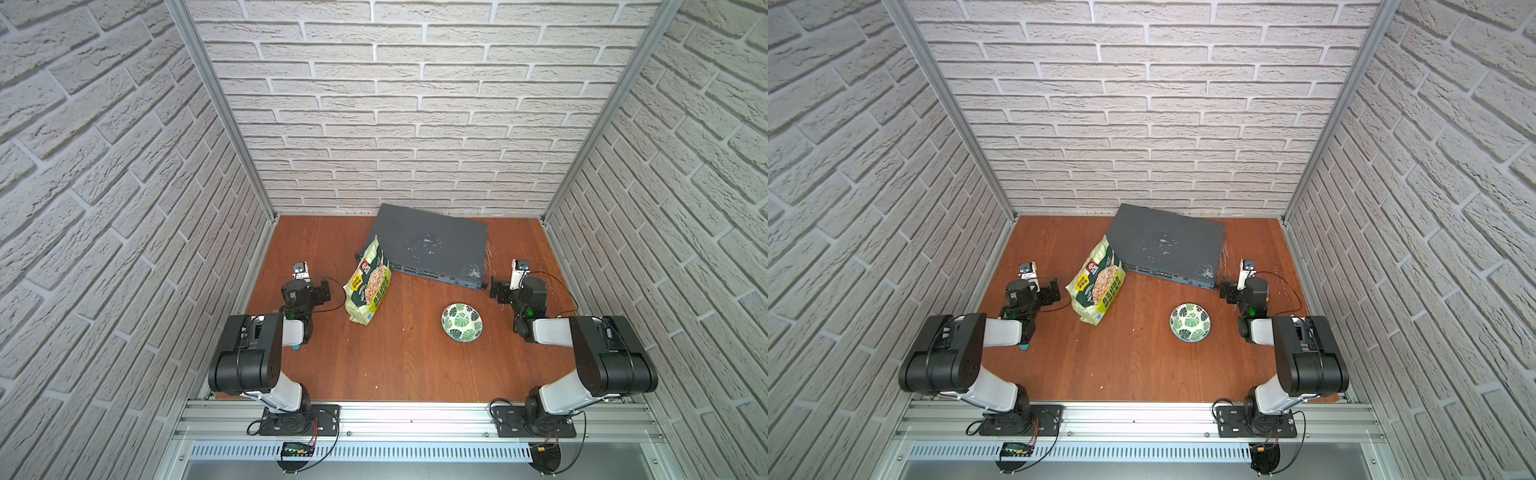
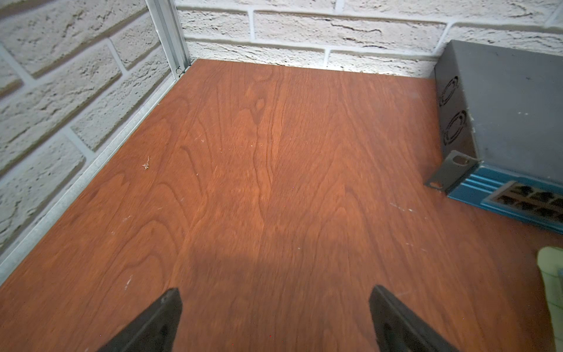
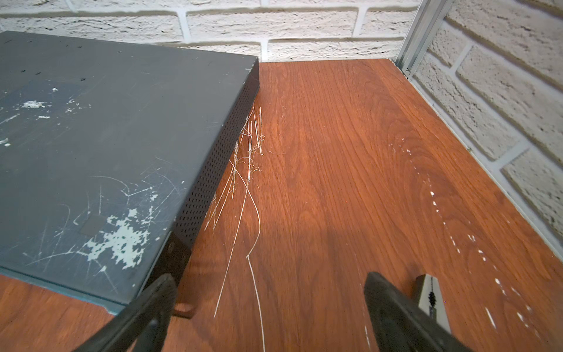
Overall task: Pour the oats into the breakfast bowl
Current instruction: Move the oats bag to the center of the board.
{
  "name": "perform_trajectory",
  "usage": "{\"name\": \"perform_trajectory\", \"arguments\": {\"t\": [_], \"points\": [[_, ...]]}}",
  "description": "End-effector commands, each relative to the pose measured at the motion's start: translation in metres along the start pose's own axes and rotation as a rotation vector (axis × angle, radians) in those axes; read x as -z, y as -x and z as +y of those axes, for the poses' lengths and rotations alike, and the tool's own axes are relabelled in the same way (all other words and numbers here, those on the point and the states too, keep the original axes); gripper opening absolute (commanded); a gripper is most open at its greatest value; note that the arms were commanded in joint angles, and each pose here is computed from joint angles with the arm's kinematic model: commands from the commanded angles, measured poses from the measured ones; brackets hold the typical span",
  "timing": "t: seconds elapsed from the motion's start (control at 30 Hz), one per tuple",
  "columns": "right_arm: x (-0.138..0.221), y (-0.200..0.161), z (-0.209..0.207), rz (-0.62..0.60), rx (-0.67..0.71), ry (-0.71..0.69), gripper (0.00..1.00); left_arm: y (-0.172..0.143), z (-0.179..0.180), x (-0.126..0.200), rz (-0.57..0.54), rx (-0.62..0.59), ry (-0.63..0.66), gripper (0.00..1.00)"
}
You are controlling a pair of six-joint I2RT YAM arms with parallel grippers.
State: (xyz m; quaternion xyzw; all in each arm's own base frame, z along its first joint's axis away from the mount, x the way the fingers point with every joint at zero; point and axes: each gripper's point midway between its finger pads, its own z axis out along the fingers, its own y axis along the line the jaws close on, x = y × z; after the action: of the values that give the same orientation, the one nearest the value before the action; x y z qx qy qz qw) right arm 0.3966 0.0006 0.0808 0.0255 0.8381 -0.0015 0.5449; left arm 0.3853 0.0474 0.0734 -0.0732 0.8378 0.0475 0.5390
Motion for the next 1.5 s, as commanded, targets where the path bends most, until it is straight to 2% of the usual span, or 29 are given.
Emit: {"name": "perform_trajectory", "arguments": {"t": [0.0,0.07,0.1,0.17,0.27,0.4,0.53,0.67,0.77,0.93,1.03,1.1,1.37,1.4,1.47], "points": [[0.001,0.012,0.001,-0.039,-0.014,0.016,0.99,0.023,0.002,0.001,-0.061,0.017,0.013,0.98],[0.004,0.017,-0.002,-0.056,-0.023,-0.001,0.99,0.046,0.008,0.009,-0.046,0.022,0.076,0.98],[0.007,0.022,-0.005,-0.055,-0.035,-0.024,0.99,0.054,0.013,0.014,-0.002,0.038,0.116,0.98],[0.011,0.034,-0.012,-0.01,-0.057,-0.065,0.99,0.079,0.018,0.031,0.046,0.096,0.16,0.98],[0.022,0.045,-0.01,0.075,-0.1,-0.064,0.99,0.114,0.004,0.063,0.075,0.165,0.103,0.98],[0.039,0.067,0.003,0.151,-0.127,0.011,0.99,0.152,-0.029,0.109,0.126,0.19,-0.054,0.95],[0.057,0.087,0.019,0.189,-0.171,0.103,0.99,0.152,-0.087,0.156,0.265,0.113,-0.262,0.92],[0.07,0.103,0.031,0.182,-0.189,0.167,0.99,0.138,-0.132,0.183,0.395,0.018,-0.397,0.93],[0.077,0.109,0.03,0.191,-0.191,0.164,0.99,0.124,-0.141,0.181,0.489,-0.038,-0.378,0.93],[0.09,0.117,0.028,0.188,-0.188,0.15,0.99,0.114,-0.15,0.158,0.557,-0.106,-0.346,0.91],[0.095,0.116,0.027,0.188,-0.188,0.146,0.99,0.105,-0.163,0.146,0.614,-0.136,-0.38,0.82],[0.097,0.115,0.025,0.192,-0.192,0.134,0.99,0.1,-0.171,0.142,0.647,-0.15,-0.409,0.71],[0.091,0.108,0.027,0.232,-0.224,0.136,0.99,0.102,-0.181,0.151,0.645,-0.122,-0.473,0.06],[0.09,0.108,0.027,0.239,-0.221,0.137,0.99,0.102,-0.183,0.153,0.642,-0.118,-0.478,0.0],[0.088,0.107,0.028,0.255,-0.215,0.141,0.99,0.103,-0.186,0.161,0.635,-0.115,-0.486,0.0]]}}
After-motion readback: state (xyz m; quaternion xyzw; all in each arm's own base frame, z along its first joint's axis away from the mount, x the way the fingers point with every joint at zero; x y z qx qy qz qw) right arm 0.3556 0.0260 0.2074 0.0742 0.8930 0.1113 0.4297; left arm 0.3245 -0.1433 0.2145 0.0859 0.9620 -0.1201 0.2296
